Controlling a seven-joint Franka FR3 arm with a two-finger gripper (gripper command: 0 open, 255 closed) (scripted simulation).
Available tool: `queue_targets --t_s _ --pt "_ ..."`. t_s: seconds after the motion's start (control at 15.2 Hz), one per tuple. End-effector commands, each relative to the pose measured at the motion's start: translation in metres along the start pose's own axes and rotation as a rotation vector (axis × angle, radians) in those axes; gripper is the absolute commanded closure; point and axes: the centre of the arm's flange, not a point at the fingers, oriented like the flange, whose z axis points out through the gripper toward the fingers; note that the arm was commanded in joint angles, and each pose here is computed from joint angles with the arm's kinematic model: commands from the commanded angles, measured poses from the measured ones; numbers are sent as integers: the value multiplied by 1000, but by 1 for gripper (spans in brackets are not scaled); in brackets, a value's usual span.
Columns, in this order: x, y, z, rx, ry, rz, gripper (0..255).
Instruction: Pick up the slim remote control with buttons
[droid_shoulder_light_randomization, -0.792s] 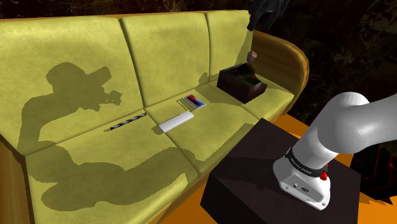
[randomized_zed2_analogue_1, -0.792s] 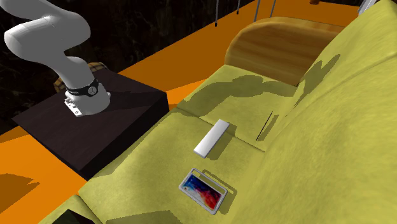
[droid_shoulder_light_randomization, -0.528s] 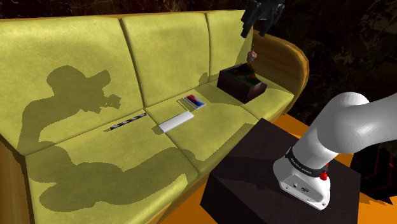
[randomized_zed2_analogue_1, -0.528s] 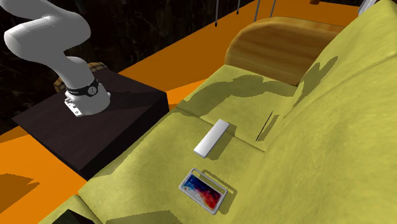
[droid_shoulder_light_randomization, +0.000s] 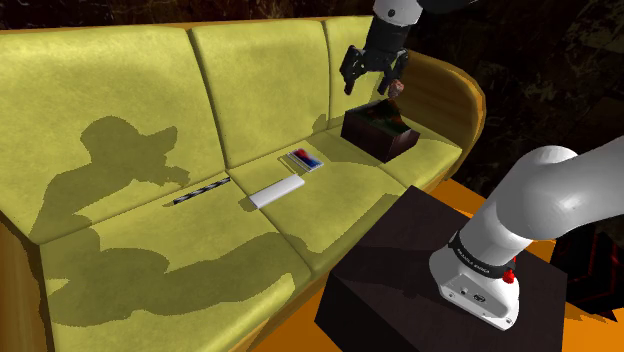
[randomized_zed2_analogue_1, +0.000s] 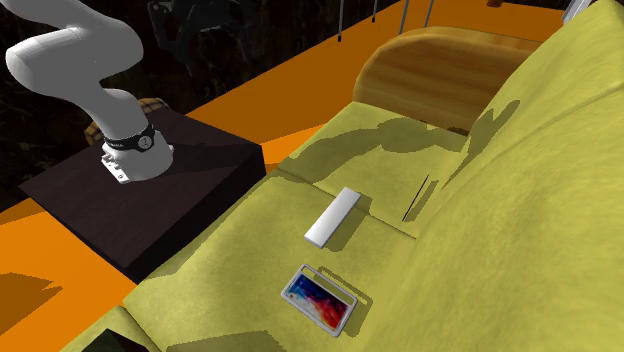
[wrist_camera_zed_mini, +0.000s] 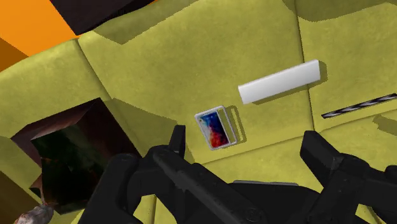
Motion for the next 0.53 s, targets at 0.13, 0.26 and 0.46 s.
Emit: queue_targets --t_s 0.13,0.26,0.46 --pt "2 -31 48 -18 -17 126 0" --pt "5 -44 71 -27 -25 187 0" --pt "10 -64 107 -40 -38 279 0"
